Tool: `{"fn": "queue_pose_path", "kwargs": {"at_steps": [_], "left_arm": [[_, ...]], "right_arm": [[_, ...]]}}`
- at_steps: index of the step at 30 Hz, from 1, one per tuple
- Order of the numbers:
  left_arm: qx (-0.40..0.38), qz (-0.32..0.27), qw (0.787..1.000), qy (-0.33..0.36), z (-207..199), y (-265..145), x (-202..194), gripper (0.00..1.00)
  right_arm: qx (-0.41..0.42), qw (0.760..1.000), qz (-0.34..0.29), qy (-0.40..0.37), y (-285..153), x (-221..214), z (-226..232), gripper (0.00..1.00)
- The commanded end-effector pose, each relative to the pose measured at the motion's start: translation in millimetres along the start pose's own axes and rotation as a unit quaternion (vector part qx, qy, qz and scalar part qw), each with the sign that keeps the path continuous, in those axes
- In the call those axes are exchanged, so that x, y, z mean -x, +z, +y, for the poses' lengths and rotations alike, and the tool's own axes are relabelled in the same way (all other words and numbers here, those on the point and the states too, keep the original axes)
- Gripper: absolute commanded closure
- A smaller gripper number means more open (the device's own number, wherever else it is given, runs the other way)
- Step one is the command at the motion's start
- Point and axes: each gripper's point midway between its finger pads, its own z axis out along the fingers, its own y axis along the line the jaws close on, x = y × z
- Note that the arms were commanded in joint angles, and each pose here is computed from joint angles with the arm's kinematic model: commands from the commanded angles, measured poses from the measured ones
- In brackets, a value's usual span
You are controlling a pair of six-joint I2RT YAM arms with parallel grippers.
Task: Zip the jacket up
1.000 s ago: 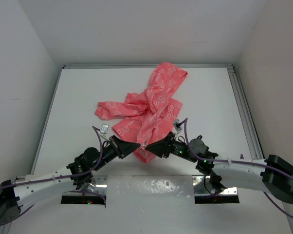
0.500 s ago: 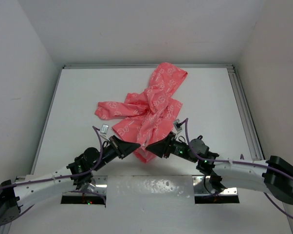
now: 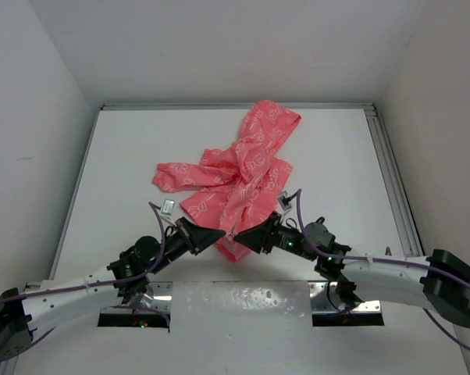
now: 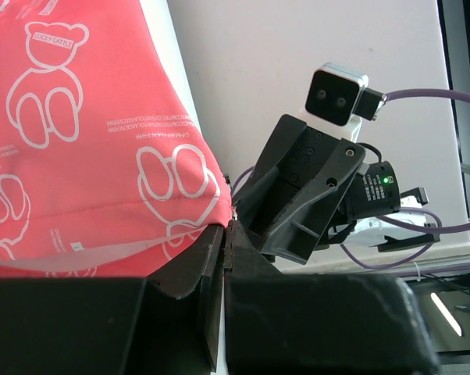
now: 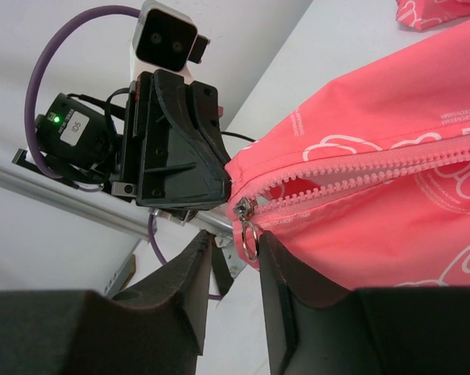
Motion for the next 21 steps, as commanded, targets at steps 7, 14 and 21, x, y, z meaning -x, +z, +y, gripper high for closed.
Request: {"fn": "queue_pose_path", "kwargs": {"at_steps": [7, 14, 21], "left_arm": [[0.091, 0.034, 0.995, 0.005, 107, -29, -34, 1.00], [0.094, 0.036, 0.995, 0.009, 107, -28, -34, 1.00], [0.097, 0.037, 0.995, 0.008, 109, -29, -35, 1.00]], "right_arm": [[0.048, 0.999, -0.004, 0.011, 12, 6, 23, 0.74], [0.032, 0.999, -0.009, 0.006, 16, 8, 17, 0.73], [0.010, 1.000, -0.003, -0.002, 22, 8, 11, 0.87]]}}
